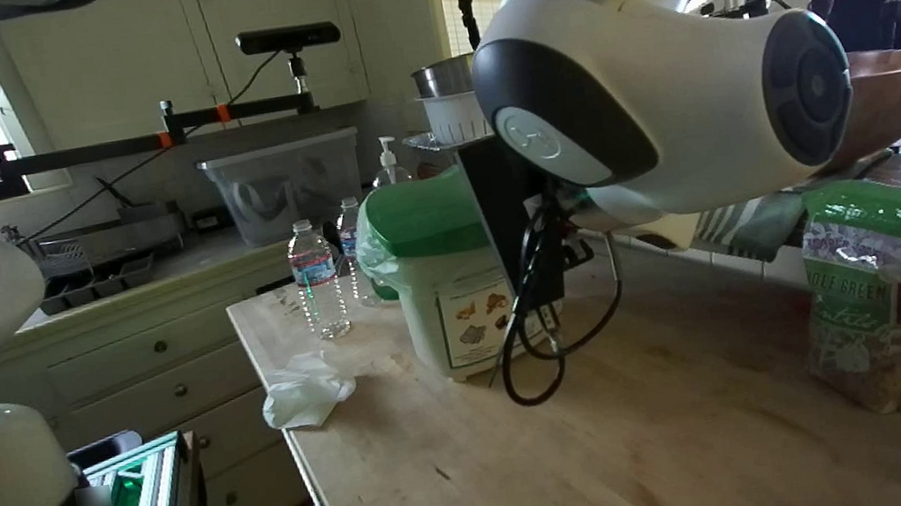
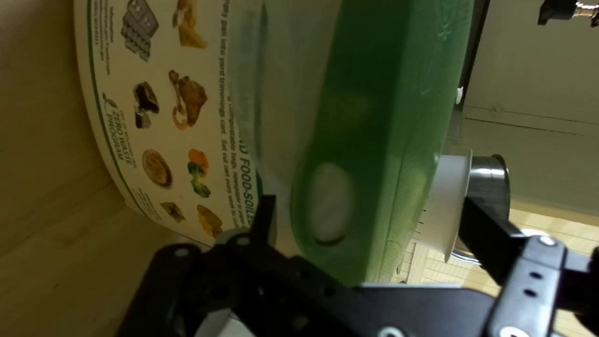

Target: Open the bin.

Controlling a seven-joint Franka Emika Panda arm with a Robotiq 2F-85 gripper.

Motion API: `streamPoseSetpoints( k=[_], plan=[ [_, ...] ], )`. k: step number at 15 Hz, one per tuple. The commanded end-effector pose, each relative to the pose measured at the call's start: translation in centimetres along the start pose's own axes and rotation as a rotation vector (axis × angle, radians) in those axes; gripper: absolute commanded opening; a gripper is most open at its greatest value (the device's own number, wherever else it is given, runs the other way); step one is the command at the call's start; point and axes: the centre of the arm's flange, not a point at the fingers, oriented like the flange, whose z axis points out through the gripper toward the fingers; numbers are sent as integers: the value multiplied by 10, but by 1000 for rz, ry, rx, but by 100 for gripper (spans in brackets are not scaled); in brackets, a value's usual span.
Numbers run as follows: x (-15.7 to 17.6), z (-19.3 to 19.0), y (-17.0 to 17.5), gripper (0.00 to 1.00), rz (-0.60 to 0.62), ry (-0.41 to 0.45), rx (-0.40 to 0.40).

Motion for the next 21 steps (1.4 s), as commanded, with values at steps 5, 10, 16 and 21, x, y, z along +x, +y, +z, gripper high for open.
streamPoseSetpoints(
  k=[5, 10, 16, 21],
  plan=[
    [0, 6, -3, 100, 45, 11, 15],
    [-1, 6, -8, 100, 39, 9, 19],
    [-2, 6, -13, 100, 32, 3, 28],
    [-5, 2, -17, 100, 25, 9, 23]
  ],
)
